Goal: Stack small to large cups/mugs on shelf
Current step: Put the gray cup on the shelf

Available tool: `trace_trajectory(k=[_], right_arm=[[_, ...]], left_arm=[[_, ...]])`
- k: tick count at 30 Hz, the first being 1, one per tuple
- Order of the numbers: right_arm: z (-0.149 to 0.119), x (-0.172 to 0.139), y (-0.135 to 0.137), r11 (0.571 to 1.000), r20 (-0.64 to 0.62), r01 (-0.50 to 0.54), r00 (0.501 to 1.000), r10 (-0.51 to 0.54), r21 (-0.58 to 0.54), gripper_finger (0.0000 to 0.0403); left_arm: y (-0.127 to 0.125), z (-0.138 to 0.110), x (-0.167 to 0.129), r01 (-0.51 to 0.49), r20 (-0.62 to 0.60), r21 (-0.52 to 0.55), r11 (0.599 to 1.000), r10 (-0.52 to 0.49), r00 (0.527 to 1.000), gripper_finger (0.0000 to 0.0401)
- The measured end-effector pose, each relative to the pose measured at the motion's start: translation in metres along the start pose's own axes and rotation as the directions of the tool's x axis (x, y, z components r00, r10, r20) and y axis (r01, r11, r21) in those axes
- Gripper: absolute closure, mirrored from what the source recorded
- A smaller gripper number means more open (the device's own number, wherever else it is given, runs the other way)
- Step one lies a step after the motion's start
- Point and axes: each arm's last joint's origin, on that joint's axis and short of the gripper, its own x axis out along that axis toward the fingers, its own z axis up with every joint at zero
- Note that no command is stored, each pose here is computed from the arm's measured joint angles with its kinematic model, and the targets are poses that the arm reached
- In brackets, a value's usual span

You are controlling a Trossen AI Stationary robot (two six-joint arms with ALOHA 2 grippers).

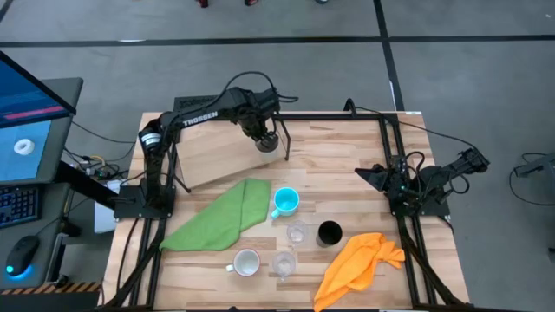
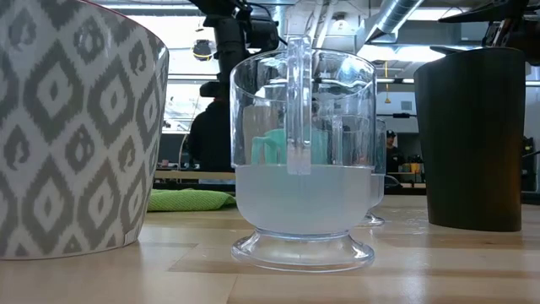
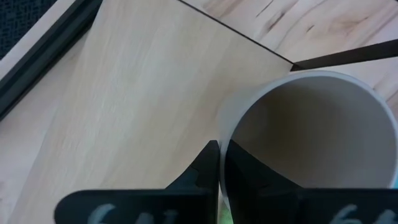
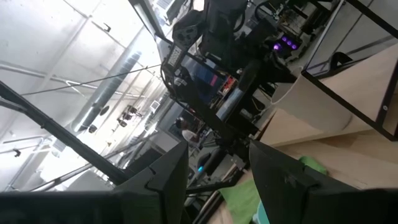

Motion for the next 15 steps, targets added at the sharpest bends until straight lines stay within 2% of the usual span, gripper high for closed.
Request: trace_trajectory(k=[6,15], right_arm=[[0.0000,0.0000,-0.0001,1.000,0.000,0.000,1.000,0.000,0.000,0.0209],[0.0000,0.0000,0.0000,1.000,0.000,0.000,1.000,0.000,0.000,0.0209]], left_arm=[[0.0002,0.0021,-0.0010,-0.028,0.028,-0.001,1.000,0.028,0.999,0.0399],[0.0014,0.0018,-0.0002,-0.056,0.026,0.004,0.998,0.056,0.998,0.0374]])
